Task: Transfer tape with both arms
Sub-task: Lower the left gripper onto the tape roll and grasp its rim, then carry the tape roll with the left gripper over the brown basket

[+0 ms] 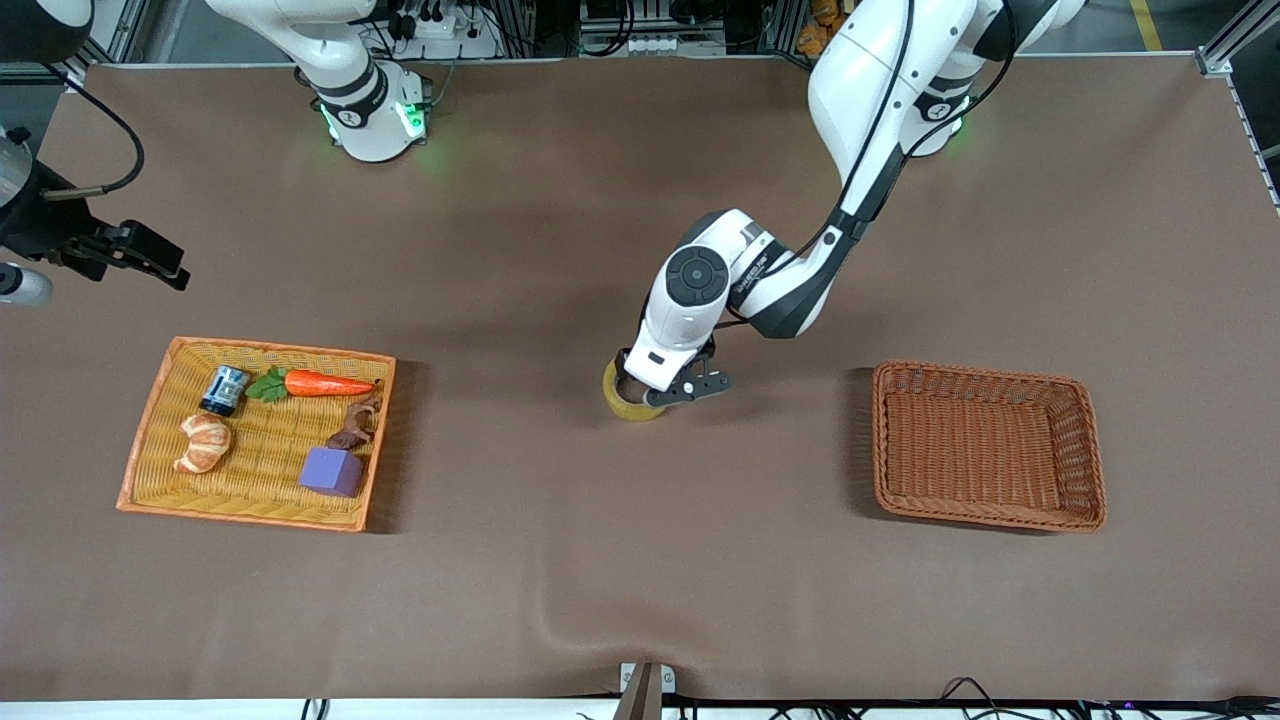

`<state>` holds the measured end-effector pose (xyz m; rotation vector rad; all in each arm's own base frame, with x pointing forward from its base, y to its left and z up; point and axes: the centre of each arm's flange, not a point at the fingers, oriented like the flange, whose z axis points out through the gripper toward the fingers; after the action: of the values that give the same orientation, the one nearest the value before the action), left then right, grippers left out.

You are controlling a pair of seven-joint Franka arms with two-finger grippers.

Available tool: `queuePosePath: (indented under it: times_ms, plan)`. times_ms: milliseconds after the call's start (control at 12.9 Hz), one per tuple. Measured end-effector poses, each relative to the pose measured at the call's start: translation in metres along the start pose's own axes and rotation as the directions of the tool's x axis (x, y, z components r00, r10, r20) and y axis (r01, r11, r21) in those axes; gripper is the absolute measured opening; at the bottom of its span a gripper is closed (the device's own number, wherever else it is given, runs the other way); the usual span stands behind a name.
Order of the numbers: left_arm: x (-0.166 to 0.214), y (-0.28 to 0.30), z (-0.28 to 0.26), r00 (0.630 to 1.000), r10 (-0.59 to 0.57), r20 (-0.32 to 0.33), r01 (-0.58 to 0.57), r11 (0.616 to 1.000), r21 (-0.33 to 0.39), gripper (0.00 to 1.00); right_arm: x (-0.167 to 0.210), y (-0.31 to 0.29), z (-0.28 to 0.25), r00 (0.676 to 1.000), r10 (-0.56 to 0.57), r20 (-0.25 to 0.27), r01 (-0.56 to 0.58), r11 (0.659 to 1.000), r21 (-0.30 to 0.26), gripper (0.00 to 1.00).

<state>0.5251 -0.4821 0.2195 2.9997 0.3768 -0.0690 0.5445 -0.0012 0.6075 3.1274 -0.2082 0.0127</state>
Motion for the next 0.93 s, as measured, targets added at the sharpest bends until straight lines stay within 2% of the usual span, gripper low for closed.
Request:
queuePosePath:
  times_ms: [78, 155, 466, 544, 777, 933]
  plan:
    - [0.001, -0.002, 0.005, 1.0, 0.002, 0.003, -0.002, 1.0, 0.004, 0.85, 0.0, 0.0, 0.0, 1.0, 0.001, 0.001, -0.001, 1.0, 0.0, 1.0]
    - [0.001, -0.003, 0.008, 1.0, 0.001, 0.005, -0.001, 1.0, 0.007, 0.7, 0.0, 0.0, 0.001, 1.0, 0.001, 0.004, -0.001, 1.0, 0.0, 1.0]
    - [0.0, -0.003, 0.012, 1.0, 0.002, 0.007, -0.003, 1.0, 0.009, 0.25, 0.001, 0.006, 0.004, 1.0, 0.007, 0.01, -0.007, 1.0, -0.001, 1.0]
    - [0.0, -0.002, 0.012, 1.0, 0.006, 0.007, -0.006, 1.0, 0.009, 0.22, 0.001, 0.009, 0.003, 1.0, 0.007, 0.009, -0.007, 1.0, -0.001, 1.0]
    - [0.001, -0.001, 0.01, 1.0, 0.007, 0.002, -0.007, 1.0, 0.005, 0.22, -0.001, 0.01, 0.003, 0.999, -0.024, 0.028, 0.024, 1.0, -0.003, 1.0]
    - [0.01, 0.002, -0.007, 0.999, 0.006, -0.047, -0.006, 1.0, -0.004, 0.22, -0.002, 0.008, 0.002, 0.999, -0.041, 0.033, 0.041, 0.999, -0.003, 1.0]
